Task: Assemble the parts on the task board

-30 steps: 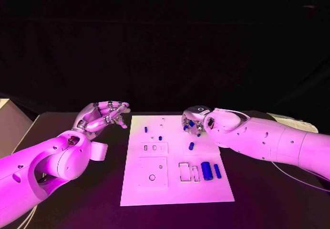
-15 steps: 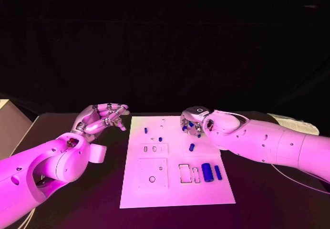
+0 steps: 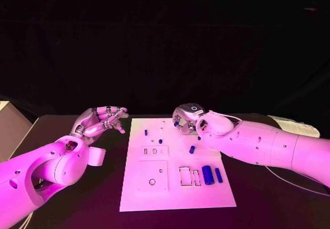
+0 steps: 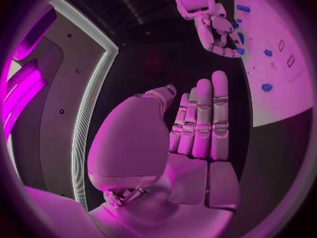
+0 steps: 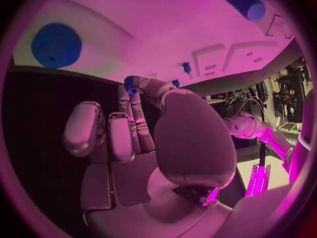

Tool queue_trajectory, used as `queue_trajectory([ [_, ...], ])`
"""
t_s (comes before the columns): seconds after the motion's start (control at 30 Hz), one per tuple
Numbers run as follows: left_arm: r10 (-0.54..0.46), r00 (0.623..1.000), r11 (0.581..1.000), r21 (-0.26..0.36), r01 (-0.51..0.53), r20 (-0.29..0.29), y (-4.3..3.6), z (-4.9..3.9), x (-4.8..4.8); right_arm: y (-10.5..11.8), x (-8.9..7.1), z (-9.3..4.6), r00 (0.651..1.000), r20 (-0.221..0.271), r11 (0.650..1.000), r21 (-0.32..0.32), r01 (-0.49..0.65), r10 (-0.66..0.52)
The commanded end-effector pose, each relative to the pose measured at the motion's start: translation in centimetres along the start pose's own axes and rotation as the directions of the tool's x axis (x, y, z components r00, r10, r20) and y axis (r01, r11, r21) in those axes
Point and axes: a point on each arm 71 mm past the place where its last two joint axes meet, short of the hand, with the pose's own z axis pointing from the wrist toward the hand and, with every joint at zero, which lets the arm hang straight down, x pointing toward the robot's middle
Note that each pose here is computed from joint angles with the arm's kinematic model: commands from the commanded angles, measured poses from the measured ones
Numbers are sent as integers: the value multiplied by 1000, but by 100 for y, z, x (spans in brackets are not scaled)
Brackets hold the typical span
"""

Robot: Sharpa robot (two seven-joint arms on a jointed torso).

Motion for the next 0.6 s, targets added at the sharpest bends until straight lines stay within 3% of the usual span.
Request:
queue_trajectory([
  [0.03, -4, 1000, 1000, 8, 4, -19, -12, 1, 19, 40, -47, 50, 998, 63, 1000, 17, 12, -13],
  [0.6, -4, 1000, 1000, 10, 4, -31, -21, 0, 48, 217, -27, 265, 996, 90, 1000, 11, 15, -16],
])
